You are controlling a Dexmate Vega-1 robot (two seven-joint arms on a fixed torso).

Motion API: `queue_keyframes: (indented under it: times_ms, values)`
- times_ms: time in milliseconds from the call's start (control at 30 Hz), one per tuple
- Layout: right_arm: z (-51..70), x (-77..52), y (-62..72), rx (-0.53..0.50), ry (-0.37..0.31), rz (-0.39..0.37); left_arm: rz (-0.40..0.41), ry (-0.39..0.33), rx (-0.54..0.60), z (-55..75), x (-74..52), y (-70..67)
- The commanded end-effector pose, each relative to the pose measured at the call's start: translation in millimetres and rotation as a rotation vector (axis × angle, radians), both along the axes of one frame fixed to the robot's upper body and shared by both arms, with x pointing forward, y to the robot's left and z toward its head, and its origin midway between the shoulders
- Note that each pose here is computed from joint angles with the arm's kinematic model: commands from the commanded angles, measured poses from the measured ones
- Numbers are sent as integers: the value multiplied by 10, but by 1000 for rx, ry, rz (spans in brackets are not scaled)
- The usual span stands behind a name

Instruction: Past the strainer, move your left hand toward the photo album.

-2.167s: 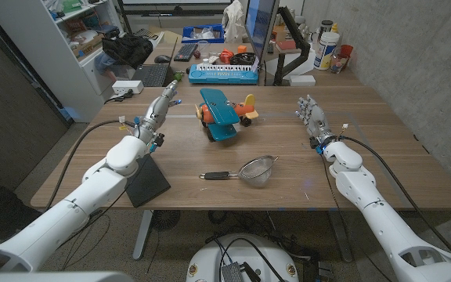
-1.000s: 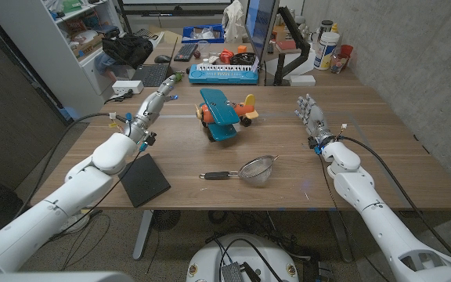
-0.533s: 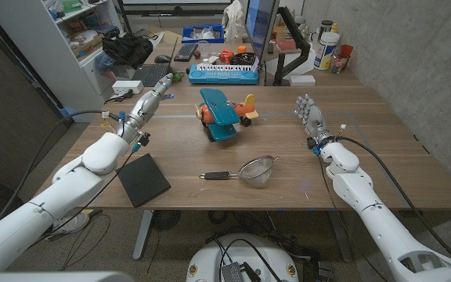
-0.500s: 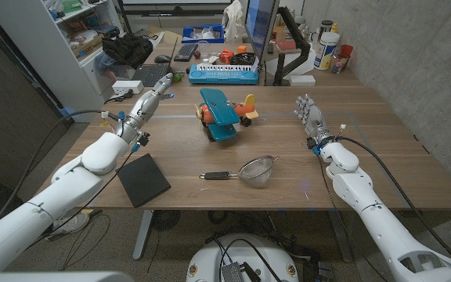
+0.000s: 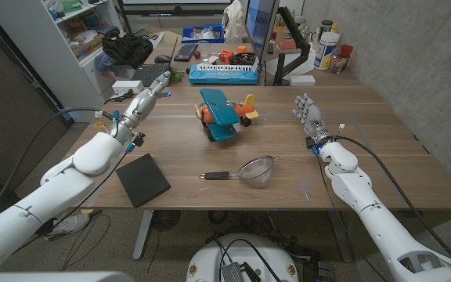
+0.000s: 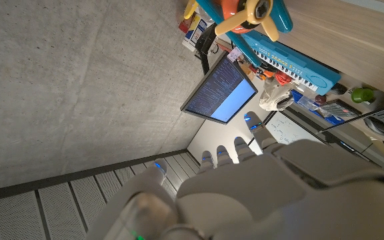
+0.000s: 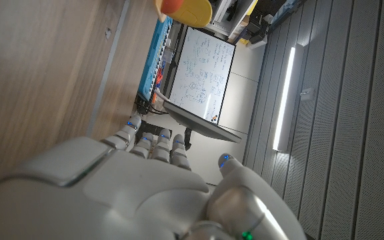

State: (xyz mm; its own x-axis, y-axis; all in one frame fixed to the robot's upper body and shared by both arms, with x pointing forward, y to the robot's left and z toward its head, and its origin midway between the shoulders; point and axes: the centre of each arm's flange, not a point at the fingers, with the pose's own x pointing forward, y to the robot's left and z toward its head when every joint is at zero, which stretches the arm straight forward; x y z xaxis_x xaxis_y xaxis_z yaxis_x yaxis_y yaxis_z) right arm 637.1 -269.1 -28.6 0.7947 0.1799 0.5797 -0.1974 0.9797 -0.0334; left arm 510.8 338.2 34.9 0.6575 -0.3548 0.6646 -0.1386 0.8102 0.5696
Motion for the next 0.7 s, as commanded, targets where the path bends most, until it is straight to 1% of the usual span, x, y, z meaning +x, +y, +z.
queue_keyframes:
  times_ms: [33,333,700]
  values:
    - [-4,-18,-25,2,-6,1,19,-14,53,22,-162,14]
    - [-19,-27,-29,3,-11,5,42,-25,95,45,-300,50]
    - [-28,-44,-29,-1,-16,5,69,-21,165,-2,-439,56]
